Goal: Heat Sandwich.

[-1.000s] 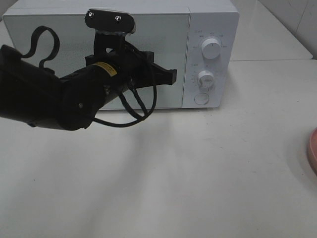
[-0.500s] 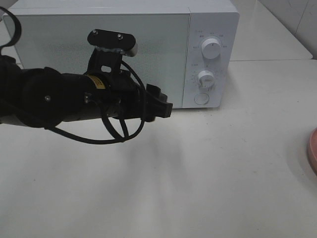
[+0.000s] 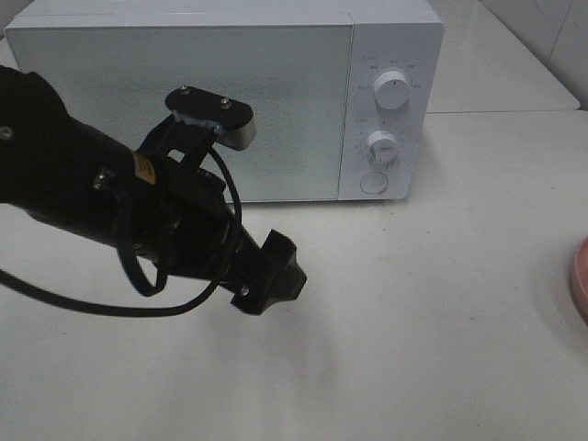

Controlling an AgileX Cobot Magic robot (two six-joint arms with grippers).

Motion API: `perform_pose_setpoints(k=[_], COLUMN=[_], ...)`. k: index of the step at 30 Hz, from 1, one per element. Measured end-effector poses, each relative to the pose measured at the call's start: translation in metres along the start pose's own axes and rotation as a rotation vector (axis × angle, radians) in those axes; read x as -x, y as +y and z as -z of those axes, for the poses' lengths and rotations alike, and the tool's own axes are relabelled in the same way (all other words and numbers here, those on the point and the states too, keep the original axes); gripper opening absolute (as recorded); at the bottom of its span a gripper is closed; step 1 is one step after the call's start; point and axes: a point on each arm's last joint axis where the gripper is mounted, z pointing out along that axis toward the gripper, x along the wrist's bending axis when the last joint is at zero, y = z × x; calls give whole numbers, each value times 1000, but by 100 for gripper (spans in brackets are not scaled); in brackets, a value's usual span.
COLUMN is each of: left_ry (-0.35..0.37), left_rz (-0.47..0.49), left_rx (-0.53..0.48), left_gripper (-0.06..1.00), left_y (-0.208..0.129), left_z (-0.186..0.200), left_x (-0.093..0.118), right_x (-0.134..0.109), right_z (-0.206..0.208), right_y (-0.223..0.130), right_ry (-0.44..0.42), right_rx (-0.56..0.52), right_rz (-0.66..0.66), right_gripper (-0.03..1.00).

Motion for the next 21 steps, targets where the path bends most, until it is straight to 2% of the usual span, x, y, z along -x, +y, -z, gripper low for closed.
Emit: perform_pose_setpoints(k=[3, 4, 6, 9, 11, 13, 17, 19, 21], left_ry=[-1, -1, 13, 20, 35, 44, 91, 102, 134], left_rz=[46, 46, 116, 155, 207, 220, 295, 309, 373], left_rx=[-113, -113, -186, -220, -274, -288, -339, -345, -354], left_gripper=[99, 99, 99, 99, 99, 99, 99, 99, 99], left_y=[-8, -8, -14, -17, -23, -25, -36, -38, -46], left_z=[10, 10, 19, 27, 41, 46, 73, 80, 98], left_x=[-13, -13, -32, -43, -59, -65, -91, -95, -111], right_x=[0, 0, 0, 0, 0, 0, 0, 0, 0], right_z=[0, 0, 0, 0, 0, 0, 0, 0, 0], right_y=[0, 0, 0, 0, 0, 0, 0, 0, 0], right_ry=[0, 0, 0, 0, 0, 0, 0, 0, 0], right_rx=[0, 0, 0, 0, 0, 0, 0, 0, 0], right_rz=[0, 0, 0, 0, 0, 0, 0, 0, 0], right_gripper=[77, 77, 77, 77, 77, 77, 77, 77, 77])
